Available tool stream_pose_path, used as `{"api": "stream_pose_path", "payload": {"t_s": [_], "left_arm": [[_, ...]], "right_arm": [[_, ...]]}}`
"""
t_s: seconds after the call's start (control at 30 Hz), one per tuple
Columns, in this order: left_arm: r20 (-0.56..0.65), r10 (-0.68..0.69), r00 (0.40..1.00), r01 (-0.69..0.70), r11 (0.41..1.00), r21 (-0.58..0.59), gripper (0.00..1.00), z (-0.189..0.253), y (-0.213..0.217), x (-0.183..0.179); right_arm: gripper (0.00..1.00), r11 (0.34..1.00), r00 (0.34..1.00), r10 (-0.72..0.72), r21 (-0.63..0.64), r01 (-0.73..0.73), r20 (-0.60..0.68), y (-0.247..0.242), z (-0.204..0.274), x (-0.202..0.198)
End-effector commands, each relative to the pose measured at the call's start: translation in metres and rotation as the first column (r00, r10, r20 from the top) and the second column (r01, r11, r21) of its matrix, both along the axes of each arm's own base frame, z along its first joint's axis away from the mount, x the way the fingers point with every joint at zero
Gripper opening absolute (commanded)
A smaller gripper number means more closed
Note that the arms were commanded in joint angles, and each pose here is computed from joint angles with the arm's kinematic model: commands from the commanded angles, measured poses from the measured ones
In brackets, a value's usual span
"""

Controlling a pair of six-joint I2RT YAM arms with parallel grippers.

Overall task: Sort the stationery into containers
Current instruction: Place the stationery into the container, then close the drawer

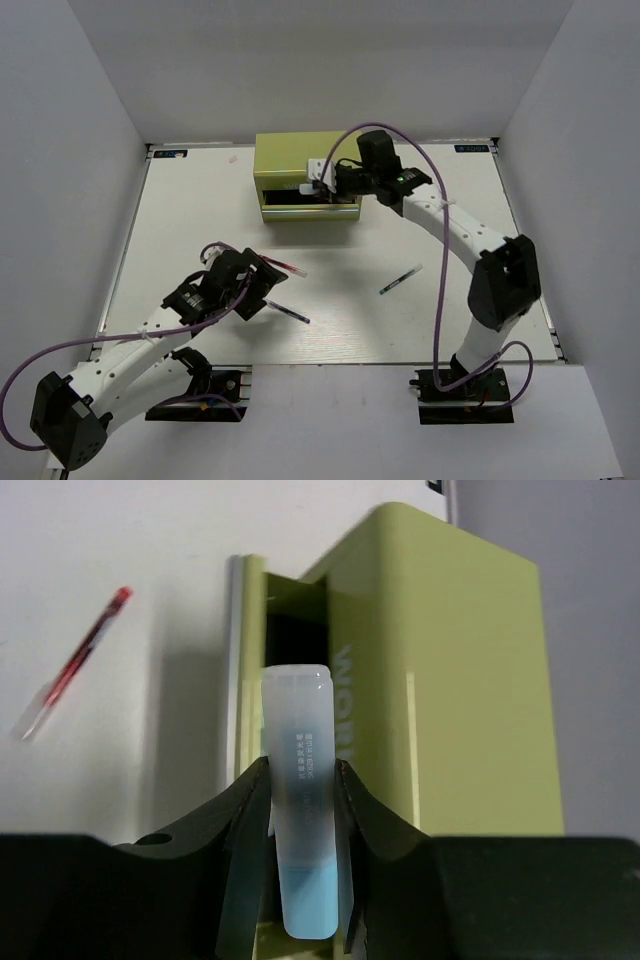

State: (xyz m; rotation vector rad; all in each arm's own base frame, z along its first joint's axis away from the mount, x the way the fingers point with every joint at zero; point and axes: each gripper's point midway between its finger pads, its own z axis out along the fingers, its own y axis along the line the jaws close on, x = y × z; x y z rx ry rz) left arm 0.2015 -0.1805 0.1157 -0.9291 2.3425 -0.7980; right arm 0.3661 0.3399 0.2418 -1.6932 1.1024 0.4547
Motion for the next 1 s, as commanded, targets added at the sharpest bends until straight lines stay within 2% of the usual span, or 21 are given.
{"api": "stream_pose_path", "payload": {"t_s": [0.0,0.13,0.3,0.37,0.43,0.47,0.53,0.63,0.7,0.77,0.8,0.83,0.87,0.97], "left_arm": [[-0.006,0.009,1.0,-0.009,1.0,-0.023,1.0,0.0,0.002,-0.005],[-0.015,0.009,1.0,-0.009,1.0,-0.015,1.0,-0.002,0.003,-0.007],[-0.015,0.009,1.0,-0.009,1.0,-0.015,1.0,-0.002,0.003,-0.007],[-0.015,0.009,1.0,-0.009,1.0,-0.015,1.0,-0.002,0.003,-0.007],[-0.015,0.009,1.0,-0.009,1.0,-0.015,1.0,-0.002,0.002,-0.005],[-0.015,0.009,1.0,-0.009,1.0,-0.015,1.0,-0.002,0.002,-0.005],[-0.02,0.002,1.0,-0.003,1.0,-0.02,1.0,-0.003,0.0,-0.005],[-0.029,0.003,1.0,-0.003,1.0,-0.013,1.0,-0.007,-0.001,-0.004],[-0.033,-0.004,0.999,0.003,1.0,-0.018,1.0,-0.007,-0.004,-0.003],[-0.016,-0.004,1.0,0.004,1.0,-0.031,1.0,-0.004,-0.006,0.0],[-0.028,-0.011,1.0,0.01,1.0,-0.03,0.98,-0.008,-0.006,-0.003],[-0.026,-0.011,1.0,0.01,0.999,-0.032,0.96,-0.011,-0.006,-0.003],[-0.008,-0.017,1.0,0.017,0.999,-0.037,0.94,-0.008,-0.008,0.0],[0.008,-0.03,1.0,0.031,0.998,-0.048,0.79,-0.008,-0.009,-0.002]], "right_arm": [[0.07,0.982,0.989,-0.148,0.123,0.145,0.017,0.021,0.037,0.043],[0.07,0.98,0.984,-0.176,0.098,0.173,0.018,0.033,0.018,0.058],[0.14,0.982,0.984,-0.18,0.061,0.179,0.009,0.032,-0.001,0.062],[0.27,0.983,0.984,-0.18,0.046,0.18,0.003,0.032,-0.008,0.059],[0.48,0.98,0.981,-0.195,0.032,0.195,0.0,0.03,-0.014,0.06],[0.53,0.98,0.981,-0.194,0.03,0.194,0.0,0.031,-0.014,0.059],[0.56,0.98,0.981,-0.196,0.021,0.196,-0.013,0.029,-0.016,0.057],[0.56,0.98,0.98,-0.197,0.033,0.198,-0.029,0.027,-0.006,0.053],[0.44,0.985,0.985,-0.159,0.052,0.162,-0.062,0.029,0.006,0.044],[0.25,0.996,0.992,-0.069,0.041,0.074,-0.11,0.031,0.008,0.023],[0.12,0.998,0.991,0.004,0.056,0.003,-0.131,0.035,0.01,0.01],[0.07,0.997,0.987,0.073,-0.011,-0.075,-0.141,0.027,-0.006,-0.006],[0.0,0.988,0.976,0.149,-0.006,-0.152,-0.16,0.029,-0.008,-0.022],[0.0,0.944,0.928,0.304,-0.061,-0.323,-0.215,0.022,-0.03,-0.061]]}}
